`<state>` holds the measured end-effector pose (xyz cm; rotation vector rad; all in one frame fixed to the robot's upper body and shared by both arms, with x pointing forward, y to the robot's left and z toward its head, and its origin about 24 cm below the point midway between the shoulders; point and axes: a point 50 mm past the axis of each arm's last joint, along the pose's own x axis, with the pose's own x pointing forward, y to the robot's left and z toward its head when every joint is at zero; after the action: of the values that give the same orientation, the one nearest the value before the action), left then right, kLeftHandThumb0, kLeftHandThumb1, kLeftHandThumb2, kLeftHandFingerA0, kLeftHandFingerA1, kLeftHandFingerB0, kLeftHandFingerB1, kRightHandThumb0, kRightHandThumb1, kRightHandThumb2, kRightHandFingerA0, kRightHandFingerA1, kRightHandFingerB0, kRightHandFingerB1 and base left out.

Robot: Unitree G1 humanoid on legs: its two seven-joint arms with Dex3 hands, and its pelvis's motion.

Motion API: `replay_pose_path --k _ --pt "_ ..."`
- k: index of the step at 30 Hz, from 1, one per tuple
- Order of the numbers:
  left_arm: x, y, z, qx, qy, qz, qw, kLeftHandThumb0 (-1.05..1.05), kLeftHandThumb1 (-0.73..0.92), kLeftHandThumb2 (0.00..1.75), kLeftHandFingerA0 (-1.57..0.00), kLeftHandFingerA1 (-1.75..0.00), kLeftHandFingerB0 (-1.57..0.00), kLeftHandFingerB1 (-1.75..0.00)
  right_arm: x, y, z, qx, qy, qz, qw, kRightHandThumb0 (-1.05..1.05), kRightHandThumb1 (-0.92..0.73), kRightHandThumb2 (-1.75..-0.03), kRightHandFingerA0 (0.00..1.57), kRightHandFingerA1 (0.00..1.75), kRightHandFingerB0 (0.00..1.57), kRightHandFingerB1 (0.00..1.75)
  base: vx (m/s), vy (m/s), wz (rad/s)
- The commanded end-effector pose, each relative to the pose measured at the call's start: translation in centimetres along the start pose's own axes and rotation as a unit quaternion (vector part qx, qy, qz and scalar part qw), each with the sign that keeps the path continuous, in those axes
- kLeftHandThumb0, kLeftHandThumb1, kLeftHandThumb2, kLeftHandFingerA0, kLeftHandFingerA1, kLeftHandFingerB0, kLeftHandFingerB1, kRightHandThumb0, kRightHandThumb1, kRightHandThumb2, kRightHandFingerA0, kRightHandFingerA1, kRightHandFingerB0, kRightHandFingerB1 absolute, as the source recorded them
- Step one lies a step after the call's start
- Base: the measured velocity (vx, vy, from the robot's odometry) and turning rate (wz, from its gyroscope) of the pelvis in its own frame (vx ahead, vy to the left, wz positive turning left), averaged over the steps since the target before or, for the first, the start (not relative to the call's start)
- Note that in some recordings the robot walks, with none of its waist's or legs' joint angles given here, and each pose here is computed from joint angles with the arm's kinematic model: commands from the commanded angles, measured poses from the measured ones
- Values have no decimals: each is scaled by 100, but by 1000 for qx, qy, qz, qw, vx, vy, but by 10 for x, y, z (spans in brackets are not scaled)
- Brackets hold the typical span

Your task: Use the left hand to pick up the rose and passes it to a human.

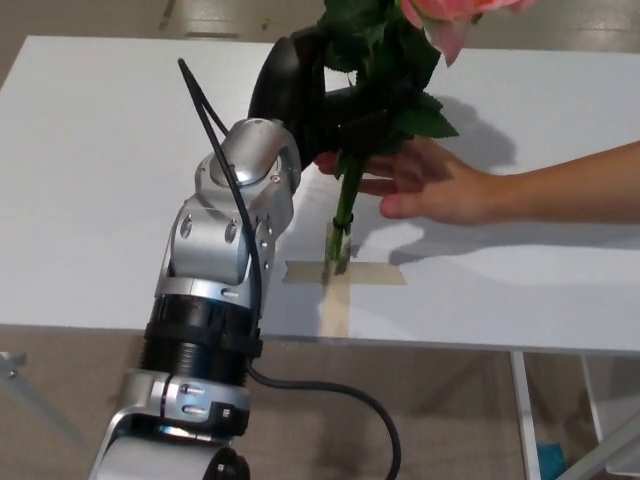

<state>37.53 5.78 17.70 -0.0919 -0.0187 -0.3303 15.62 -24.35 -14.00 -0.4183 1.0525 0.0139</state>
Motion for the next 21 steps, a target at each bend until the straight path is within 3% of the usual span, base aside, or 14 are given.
replay_pose_path --k 1,21 --pt "3 -34 -2 -45 -8 -37 998 -18 82 69 -92 -135 -82 -99 -1 4 -4 -1 4 3 1000 -35 -70 -61 65 43 51 38 0 0 0" --pt "8 -80 -5 -35 0 -80 996 -18 80 72 -97 -135 -81 -101 1 1 5 8 -6 1 1000 -35 -70 -61 65 43 50 38 0 0 0"
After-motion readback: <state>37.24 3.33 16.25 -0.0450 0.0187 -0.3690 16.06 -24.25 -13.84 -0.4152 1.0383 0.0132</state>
